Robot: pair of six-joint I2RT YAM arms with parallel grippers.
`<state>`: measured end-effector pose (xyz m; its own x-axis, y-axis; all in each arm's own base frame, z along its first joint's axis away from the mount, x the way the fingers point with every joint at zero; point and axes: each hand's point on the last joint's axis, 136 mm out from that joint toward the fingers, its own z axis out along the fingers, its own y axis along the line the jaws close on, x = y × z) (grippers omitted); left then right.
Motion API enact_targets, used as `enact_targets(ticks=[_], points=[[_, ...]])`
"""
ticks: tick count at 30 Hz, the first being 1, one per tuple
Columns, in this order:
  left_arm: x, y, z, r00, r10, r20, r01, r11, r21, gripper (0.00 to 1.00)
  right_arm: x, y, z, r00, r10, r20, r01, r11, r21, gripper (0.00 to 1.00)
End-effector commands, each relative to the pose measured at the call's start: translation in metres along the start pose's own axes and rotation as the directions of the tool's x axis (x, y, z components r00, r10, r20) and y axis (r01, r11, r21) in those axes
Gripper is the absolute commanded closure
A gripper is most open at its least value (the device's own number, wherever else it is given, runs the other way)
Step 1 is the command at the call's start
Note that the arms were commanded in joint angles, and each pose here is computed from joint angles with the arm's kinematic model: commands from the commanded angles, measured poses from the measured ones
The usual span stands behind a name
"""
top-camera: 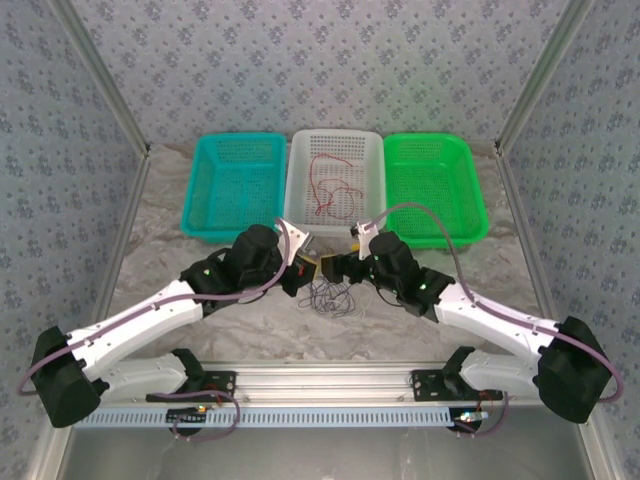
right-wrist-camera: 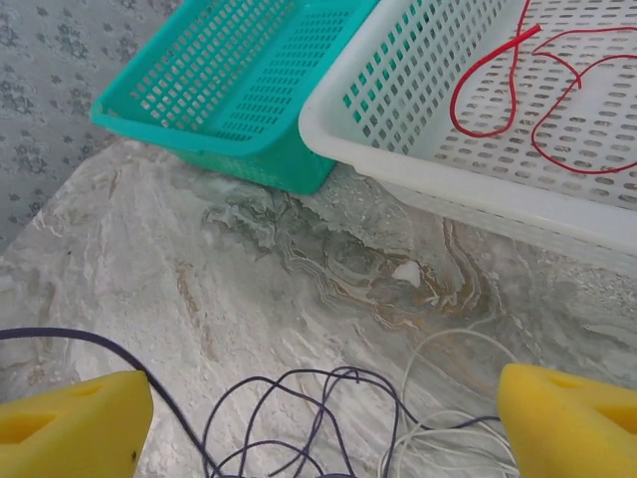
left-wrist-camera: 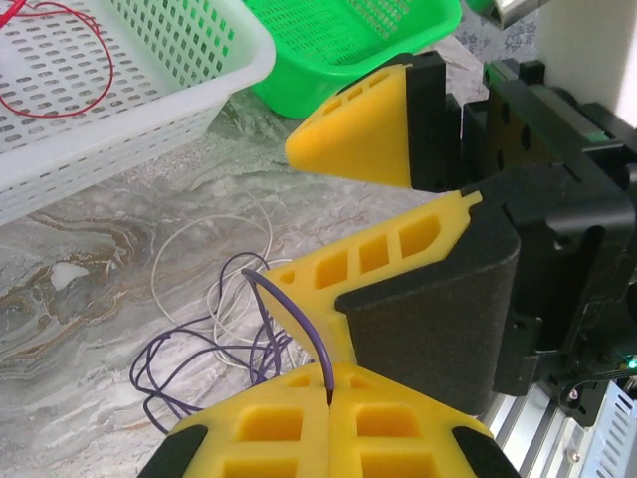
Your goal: Untangle the cables
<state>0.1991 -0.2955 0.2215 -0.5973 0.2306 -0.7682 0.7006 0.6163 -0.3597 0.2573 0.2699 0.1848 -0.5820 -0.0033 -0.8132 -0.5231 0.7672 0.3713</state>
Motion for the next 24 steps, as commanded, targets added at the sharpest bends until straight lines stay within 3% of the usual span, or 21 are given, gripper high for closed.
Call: enact_targets(ticks=[1,6,17,24], points=[[-0.026,-0.006,-0.006,0.997,-0.011,0.075,0.011,1.000,0.009,0.97,-0.002,-0.003,0.000,0.999,0.023,0.034,-0.023,1.000,0.016,0.09],[-0.025,0.008,-0.002,0.996,-0.058,0.063,0.060,0.998,-0.018,0.97,0.005,-0.012,-0.009,0.999,0.028,0.028,-0.029,0.998,0.056,0.11],[-0.043,-0.015,0.000,0.993,-0.044,0.106,0.033,0.993,0.110,0.97,0.006,-0.003,0.013,0.999,0.033,0.010,-0.033,0.999,0.012,0.11],[-0.057,-0.033,-0.010,0.988,-0.038,0.151,0.007,0.981,0.196,0.96,0.024,-0.032,0.037,0.995,0.093,-0.019,-0.089,0.981,0.173,0.12]])
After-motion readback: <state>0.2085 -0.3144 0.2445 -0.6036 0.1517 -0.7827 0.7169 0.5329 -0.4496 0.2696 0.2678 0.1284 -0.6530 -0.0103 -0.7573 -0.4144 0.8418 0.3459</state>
